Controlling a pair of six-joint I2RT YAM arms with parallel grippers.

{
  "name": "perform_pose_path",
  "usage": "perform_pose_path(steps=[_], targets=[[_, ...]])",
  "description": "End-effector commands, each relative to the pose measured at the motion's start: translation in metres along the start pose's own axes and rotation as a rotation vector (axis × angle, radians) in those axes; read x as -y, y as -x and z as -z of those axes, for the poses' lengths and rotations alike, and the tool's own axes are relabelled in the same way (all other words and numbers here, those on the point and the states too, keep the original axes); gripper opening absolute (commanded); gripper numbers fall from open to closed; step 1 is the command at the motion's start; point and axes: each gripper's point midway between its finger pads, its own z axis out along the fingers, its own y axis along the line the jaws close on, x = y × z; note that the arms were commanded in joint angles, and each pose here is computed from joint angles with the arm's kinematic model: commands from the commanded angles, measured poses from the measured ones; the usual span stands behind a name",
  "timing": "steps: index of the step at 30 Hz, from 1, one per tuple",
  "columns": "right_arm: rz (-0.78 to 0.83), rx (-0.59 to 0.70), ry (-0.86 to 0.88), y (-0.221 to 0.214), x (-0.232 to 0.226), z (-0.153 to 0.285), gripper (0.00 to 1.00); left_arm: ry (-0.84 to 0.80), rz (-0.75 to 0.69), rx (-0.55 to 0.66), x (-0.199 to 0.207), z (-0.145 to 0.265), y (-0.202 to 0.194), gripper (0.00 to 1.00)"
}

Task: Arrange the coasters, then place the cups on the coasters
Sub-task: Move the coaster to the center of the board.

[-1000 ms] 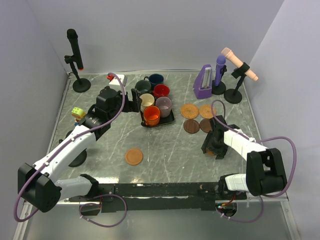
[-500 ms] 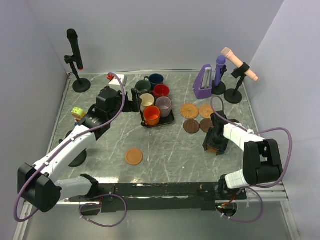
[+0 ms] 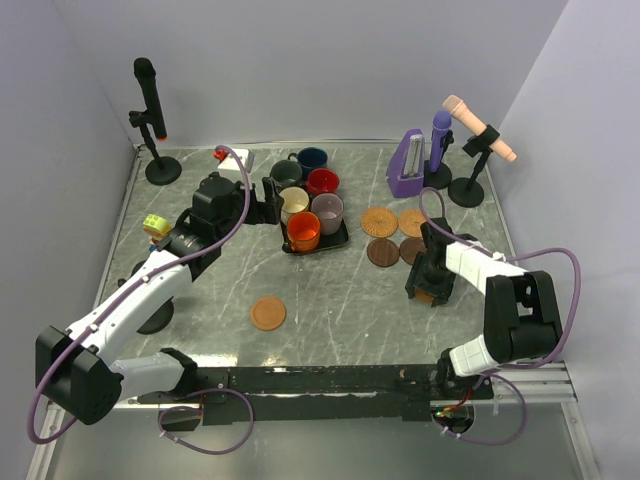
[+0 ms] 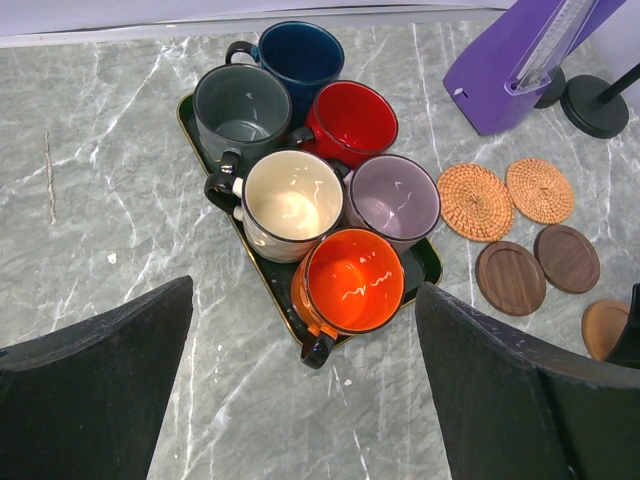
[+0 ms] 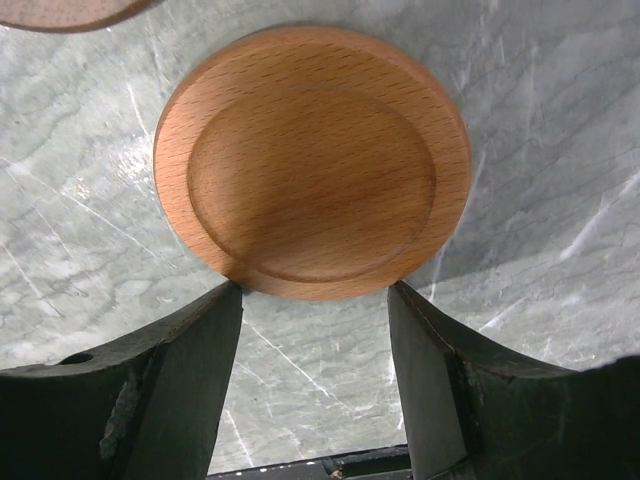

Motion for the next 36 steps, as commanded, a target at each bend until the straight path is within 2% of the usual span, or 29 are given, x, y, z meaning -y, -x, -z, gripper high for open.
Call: perform_pose_path(steps=[1, 36], targets=[[-0.006, 0.077, 0.011, 0.0252, -0.007, -0.0077, 0.66, -0.005, 0.004, 0.044, 0.0032, 0.0027, 0.0143, 0.97], [0.025, 0.062, -0.003, 0.0326, -0.0089, -0.0074, 0.66, -0.007, 0.005, 0.05, 0.0037, 0.0052, 0.016, 0.97]])
